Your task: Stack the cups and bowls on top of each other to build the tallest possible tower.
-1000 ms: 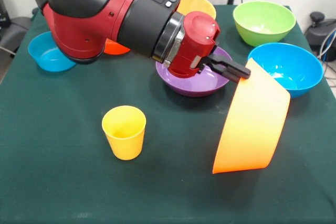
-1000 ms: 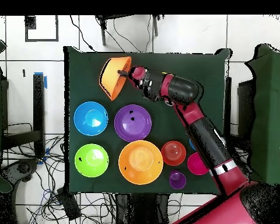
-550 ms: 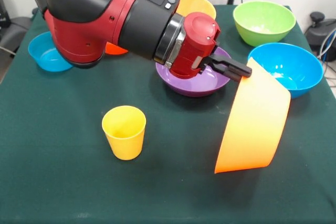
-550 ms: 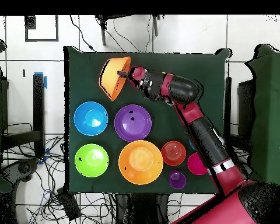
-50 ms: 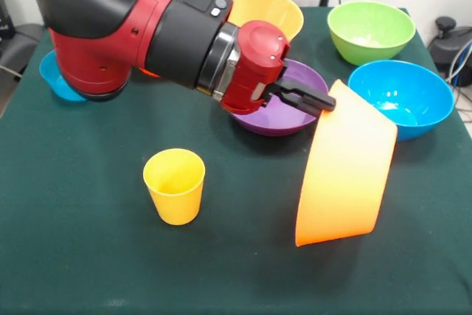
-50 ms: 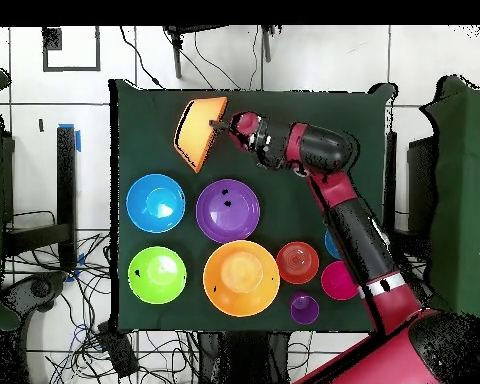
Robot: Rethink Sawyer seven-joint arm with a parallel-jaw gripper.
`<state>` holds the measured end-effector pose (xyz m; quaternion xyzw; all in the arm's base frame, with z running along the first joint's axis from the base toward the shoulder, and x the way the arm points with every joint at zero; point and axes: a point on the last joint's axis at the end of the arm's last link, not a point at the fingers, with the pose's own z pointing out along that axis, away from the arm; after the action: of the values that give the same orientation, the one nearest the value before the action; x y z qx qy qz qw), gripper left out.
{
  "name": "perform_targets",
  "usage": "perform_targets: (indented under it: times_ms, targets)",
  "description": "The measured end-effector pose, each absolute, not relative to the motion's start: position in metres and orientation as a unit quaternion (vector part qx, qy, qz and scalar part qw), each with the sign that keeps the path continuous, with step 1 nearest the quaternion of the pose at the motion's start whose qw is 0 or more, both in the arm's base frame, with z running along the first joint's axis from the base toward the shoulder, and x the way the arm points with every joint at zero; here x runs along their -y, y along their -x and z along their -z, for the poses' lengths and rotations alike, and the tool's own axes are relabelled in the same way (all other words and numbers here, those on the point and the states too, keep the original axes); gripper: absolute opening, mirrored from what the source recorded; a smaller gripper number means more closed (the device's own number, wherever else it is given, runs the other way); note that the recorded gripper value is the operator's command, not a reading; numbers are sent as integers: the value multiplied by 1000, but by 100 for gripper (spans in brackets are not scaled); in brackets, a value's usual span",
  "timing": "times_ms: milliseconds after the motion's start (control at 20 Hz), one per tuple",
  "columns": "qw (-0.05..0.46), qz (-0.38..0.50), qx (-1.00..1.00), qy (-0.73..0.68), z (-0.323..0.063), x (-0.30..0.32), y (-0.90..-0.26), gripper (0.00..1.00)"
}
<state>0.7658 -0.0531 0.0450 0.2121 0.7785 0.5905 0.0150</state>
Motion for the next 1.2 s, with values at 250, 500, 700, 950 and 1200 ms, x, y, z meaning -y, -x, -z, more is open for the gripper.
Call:
perform_targets:
  times_ms: [250,500,700,950,1200]
  targets:
    - [7,-592,-780,-202,-44,67,-769,0]
    - [2,-593,-782,-195,-44,87,-773,0]
    - [4,-592,-783,-189,-43,102,-777,0]
    - [12,-591,-786,-180,-43,116,-781,0]
    - [18,-591,-788,-174,-41,131,-784,0]
